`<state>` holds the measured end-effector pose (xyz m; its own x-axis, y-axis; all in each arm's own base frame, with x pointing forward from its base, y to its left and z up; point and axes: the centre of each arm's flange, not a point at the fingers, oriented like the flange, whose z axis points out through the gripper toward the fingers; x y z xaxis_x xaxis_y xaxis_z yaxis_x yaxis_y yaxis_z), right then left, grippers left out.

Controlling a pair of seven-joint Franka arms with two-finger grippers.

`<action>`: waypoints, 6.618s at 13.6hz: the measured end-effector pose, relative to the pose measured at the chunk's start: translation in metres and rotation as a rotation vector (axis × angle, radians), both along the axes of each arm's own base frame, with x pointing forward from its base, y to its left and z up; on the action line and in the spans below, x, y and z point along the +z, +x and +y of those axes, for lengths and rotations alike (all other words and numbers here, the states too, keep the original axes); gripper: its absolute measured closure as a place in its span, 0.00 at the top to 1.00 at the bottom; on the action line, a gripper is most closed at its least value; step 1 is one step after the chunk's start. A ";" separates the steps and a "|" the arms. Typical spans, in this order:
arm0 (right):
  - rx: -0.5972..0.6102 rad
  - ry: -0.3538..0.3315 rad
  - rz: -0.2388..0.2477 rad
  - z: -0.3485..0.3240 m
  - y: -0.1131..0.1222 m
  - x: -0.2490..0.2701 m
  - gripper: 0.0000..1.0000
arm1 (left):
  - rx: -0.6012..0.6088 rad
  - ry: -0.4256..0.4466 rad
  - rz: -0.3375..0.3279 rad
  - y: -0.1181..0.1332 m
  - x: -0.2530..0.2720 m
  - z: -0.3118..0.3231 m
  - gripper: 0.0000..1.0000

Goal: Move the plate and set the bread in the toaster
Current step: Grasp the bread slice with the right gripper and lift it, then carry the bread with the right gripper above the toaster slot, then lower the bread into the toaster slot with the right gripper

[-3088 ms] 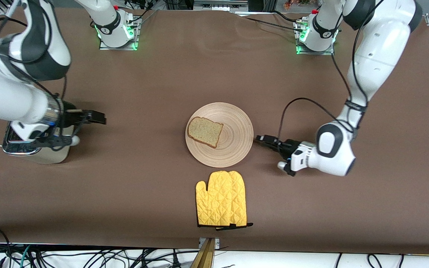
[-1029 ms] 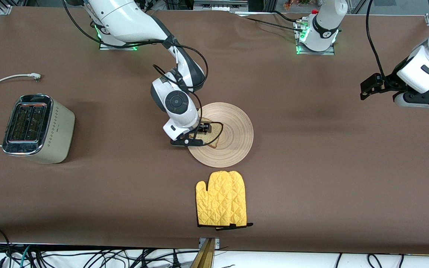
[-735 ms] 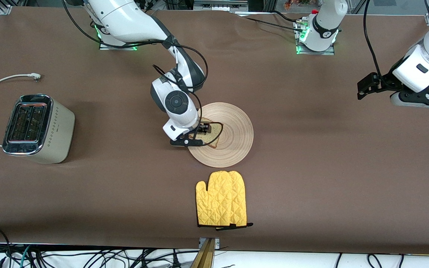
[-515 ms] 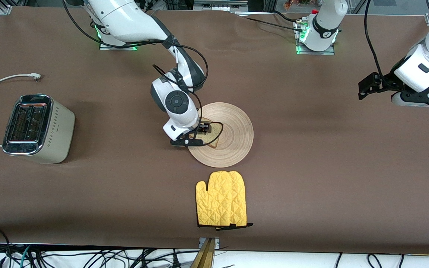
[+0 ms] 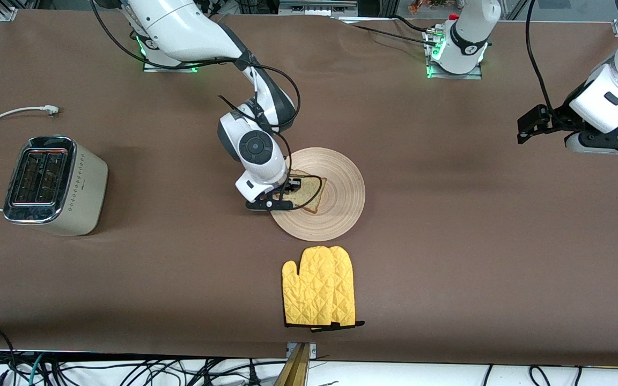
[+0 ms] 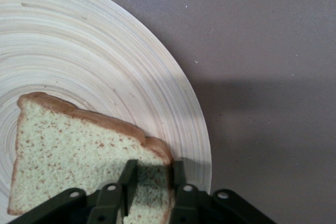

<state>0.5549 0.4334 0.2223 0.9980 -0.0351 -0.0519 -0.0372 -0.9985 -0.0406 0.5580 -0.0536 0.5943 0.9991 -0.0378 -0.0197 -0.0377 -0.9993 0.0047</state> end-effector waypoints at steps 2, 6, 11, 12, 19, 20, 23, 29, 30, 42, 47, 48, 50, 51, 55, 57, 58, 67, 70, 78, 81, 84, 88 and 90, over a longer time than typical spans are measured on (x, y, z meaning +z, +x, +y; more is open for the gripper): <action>0.001 -0.001 0.000 0.000 0.000 0.000 0.24 | 0.000 0.000 0.000 0.000 0.000 0.000 1.00; 0.012 -0.011 -0.007 0.000 0.000 -0.001 0.01 | 0.000 0.000 0.001 0.000 -0.001 0.000 1.00; 0.034 -0.027 -0.018 0.002 -0.002 -0.002 0.01 | 0.000 0.000 0.001 0.000 -0.001 0.000 1.00; 0.034 -0.027 -0.018 0.002 -0.002 -0.002 0.01 | 0.000 0.000 0.001 0.000 -0.001 0.000 1.00; 0.037 -0.078 0.042 0.006 0.012 0.053 0.01 | 0.000 -0.001 -0.002 0.003 0.000 0.000 1.00; 0.037 -0.087 0.051 0.007 0.015 0.065 0.01 | 0.000 -0.002 -0.003 0.004 0.000 0.000 1.00; 0.064 -0.134 0.081 -0.002 0.023 0.098 0.01 | 0.000 -0.002 -0.005 0.004 0.001 0.000 1.00; 0.137 -0.200 0.135 -0.052 0.034 0.163 0.01 | 0.000 -0.002 -0.005 0.005 0.001 0.000 1.00; 0.148 -0.207 0.143 -0.058 0.034 0.170 0.01 | 0.000 -0.002 -0.005 0.005 0.001 0.000 1.00; 0.290 -0.432 0.304 -0.305 0.063 0.298 0.01 | 0.000 -0.002 -0.006 0.005 0.001 0.000 1.00; 0.308 -0.470 0.371 -0.428 0.067 0.324 0.01 | 0.000 -0.002 -0.006 0.005 0.001 0.000 1.00; 0.311 -0.476 0.384 -0.450 0.069 0.323 0.01 | 0.000 -0.002 -0.006 0.005 0.001 0.000 1.00; 0.315 -0.473 0.405 -0.492 0.074 0.308 0.01 | 0.001 -0.002 -0.006 0.005 0.001 0.000 1.00; 0.314 -0.473 0.411 -0.511 0.077 0.298 0.01 | 0.000 -0.002 -0.006 0.005 0.001 0.000 1.00; 0.317 -0.500 0.424 -0.542 0.090 0.258 0.01 | 0.001 -0.002 -0.006 0.005 0.001 0.000 1.00; 0.335 -0.515 0.430 -0.535 0.097 0.243 0.01 | 0.000 -0.002 -0.005 0.005 0.001 0.000 1.00; 0.342 -0.518 0.431 -0.531 0.099 0.240 0.01 | 0.000 -0.002 -0.006 0.005 0.001 0.000 1.00; 0.378 -0.537 0.411 -0.517 0.109 0.228 0.01 | 0.000 -0.002 -0.006 0.005 0.001 0.000 1.00; 0.372 -0.546 0.399 -0.529 0.113 0.221 0.01 | 0.000 -0.002 -0.006 0.005 0.001 0.000 1.00; 0.352 -0.538 0.411 -0.549 0.111 0.214 0.01 | 0.000 -0.002 -0.006 0.005 0.001 0.000 1.00; 0.334 -0.529 0.432 -0.556 0.107 0.215 0.01 | 0.000 -0.002 -0.006 0.005 0.001 0.000 1.00; 0.319 -0.528 0.439 -0.564 0.104 0.217 0.01 | 0.001 -0.002 -0.006 0.005 0.001 0.000 1.00; 0.304 -0.529 0.439 -0.570 0.103 0.216 0.01 | 0.000 -0.002 -0.006 0.005 0.001 0.000 1.00; 0.282 -0.538 0.431 -0.561 0.106 0.211 0.01 | 0.000 -0.002 -0.006 0.005 0.001 0.000 1.00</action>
